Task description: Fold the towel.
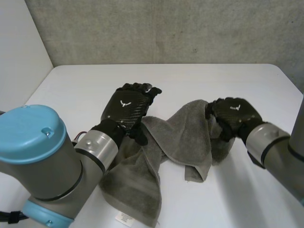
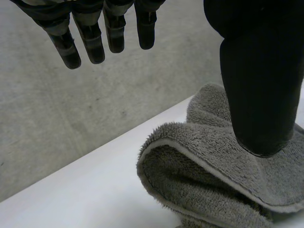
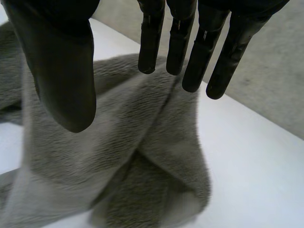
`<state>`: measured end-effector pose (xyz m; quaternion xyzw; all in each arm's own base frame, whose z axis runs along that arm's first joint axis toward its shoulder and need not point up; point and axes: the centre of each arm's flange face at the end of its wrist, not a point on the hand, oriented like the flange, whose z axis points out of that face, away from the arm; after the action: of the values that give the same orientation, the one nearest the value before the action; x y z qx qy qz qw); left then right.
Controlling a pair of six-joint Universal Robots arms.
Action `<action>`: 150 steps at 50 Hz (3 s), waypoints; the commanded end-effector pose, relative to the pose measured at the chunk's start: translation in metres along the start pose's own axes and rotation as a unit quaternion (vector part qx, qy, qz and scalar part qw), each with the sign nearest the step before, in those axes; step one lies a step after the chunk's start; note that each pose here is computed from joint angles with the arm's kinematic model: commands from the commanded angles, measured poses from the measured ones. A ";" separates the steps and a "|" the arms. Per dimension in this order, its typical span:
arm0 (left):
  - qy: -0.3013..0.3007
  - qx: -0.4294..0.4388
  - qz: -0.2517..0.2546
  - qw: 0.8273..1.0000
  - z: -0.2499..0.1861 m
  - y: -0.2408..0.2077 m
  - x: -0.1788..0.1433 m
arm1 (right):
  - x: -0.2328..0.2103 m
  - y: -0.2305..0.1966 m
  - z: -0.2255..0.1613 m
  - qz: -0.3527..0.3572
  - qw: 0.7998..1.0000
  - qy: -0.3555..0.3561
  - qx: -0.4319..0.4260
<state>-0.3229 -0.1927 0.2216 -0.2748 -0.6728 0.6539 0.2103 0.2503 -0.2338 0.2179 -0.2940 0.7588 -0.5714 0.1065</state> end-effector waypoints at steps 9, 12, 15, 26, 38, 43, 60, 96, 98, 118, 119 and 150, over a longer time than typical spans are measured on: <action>-0.067 -0.023 -0.108 0.992 -0.007 0.008 -0.005 | -0.033 0.044 0.000 0.017 0.997 -0.064 -0.026; -0.074 -0.026 -0.131 0.988 -0.007 0.010 -0.006 | -0.036 0.054 0.009 0.034 0.997 -0.067 -0.024; -0.086 -0.024 -0.159 0.983 -0.008 0.010 -0.009 | -0.040 0.065 0.016 0.039 0.996 -0.073 -0.030; -0.098 -0.034 -0.221 0.970 -0.011 0.014 -0.011 | -0.047 0.084 0.029 0.039 0.995 -0.076 -0.041; -0.104 -0.049 -0.277 0.954 -0.012 0.029 -0.009 | -0.036 0.079 0.040 0.024 0.999 -0.033 0.001; -0.106 -0.056 -0.298 0.947 -0.010 0.037 -0.008 | -0.027 0.061 0.035 0.020 0.999 -0.009 0.030; -0.108 -0.074 -0.307 0.943 0.017 0.072 -0.004 | -0.013 -0.034 -0.021 -0.047 0.984 0.020 0.170; -0.129 -0.060 -0.301 0.943 0.031 0.088 -0.008 | 0.009 -0.093 -0.071 -0.087 0.957 0.076 0.266; -0.128 -0.060 -0.301 0.943 0.031 0.087 -0.008 | 0.012 -0.095 -0.070 -0.087 0.957 0.080 0.266; -0.075 -0.159 -0.102 0.979 0.005 0.082 -0.005 | 0.020 -0.047 -0.020 -0.147 0.982 0.060 0.103; -0.067 -0.173 -0.063 0.981 0.003 0.083 -0.006 | 0.020 -0.042 -0.015 -0.156 0.983 0.054 0.082; -0.146 0.282 0.112 0.942 0.121 -0.148 -0.115 | 0.073 -0.218 0.066 -0.210 0.853 0.193 0.438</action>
<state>-0.3419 -0.3459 0.2960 -0.2134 -0.5736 0.7824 0.1151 0.2993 -0.3681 0.3506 -0.3167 0.4802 -0.8173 -0.0344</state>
